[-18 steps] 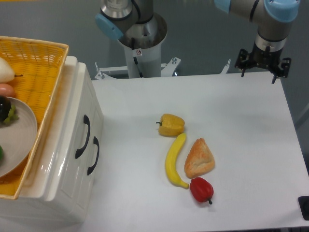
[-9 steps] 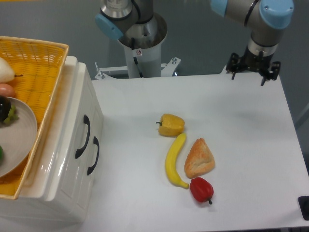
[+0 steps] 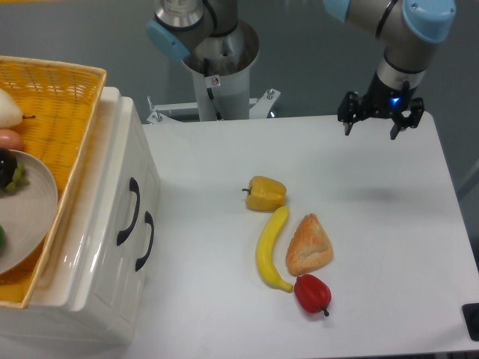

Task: Slide the top white drawer open
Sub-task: 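Move the gripper from its raised start pose toward the white cabinet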

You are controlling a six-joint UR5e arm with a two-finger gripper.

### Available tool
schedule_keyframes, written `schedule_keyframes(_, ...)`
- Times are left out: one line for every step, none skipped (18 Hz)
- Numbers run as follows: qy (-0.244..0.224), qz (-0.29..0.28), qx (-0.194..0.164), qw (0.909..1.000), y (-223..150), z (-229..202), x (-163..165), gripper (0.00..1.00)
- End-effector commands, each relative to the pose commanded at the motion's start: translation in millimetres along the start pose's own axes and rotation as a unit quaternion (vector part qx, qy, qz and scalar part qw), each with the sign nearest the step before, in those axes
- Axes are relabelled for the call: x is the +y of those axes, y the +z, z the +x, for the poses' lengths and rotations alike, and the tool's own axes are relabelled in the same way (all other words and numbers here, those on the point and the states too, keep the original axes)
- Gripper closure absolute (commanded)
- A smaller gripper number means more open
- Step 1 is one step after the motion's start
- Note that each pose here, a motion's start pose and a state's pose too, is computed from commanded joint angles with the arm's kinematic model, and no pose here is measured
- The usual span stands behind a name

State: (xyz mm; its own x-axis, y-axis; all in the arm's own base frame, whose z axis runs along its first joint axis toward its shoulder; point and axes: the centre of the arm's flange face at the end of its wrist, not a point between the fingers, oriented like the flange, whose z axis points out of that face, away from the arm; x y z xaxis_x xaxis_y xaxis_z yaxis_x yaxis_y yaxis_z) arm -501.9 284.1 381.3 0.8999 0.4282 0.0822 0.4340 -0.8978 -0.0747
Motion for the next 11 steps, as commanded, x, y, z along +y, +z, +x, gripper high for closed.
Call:
schedule_keyframes(0.002, -0.001, -0.003, 1.0000, 0, -2, -4, 0.00)
schedule_keyframes(0.003, -0.003, -0.003, 1.0000, 0, -2, -6, 0.00)
schedule_keyframes(0.007, -0.003, -0.005, 1.0000, -2, 1, -8, 0.00)
schedule_keyframes(0.010, -0.002, -0.007, 0.9999, -4, 5, -10, 0.00)
schedule_keyframes(0.013, 0.005, -0.015, 0.9998, -14, 9, -12, 0.00)
schedule_keyframes(0.017, 0.012, -0.022, 0.9995, -26, 12, -14, 0.00)
schedule_keyframes(0.021, 0.014, -0.025, 0.9993, -29, 17, -18, 0.00)
schedule_keyframes(0.028, 0.014, -0.025, 0.9992, -29, 22, -22, 0.00)
schedule_keyframes(0.031, 0.013, -0.023, 0.9992, -27, 27, -24, 0.00)
schedule_keyframes(0.031, 0.010, -0.020, 0.9993, -24, 33, -27, 0.00)
schedule_keyframes(0.026, 0.010, -0.020, 0.9994, -23, 38, -30, 0.00)
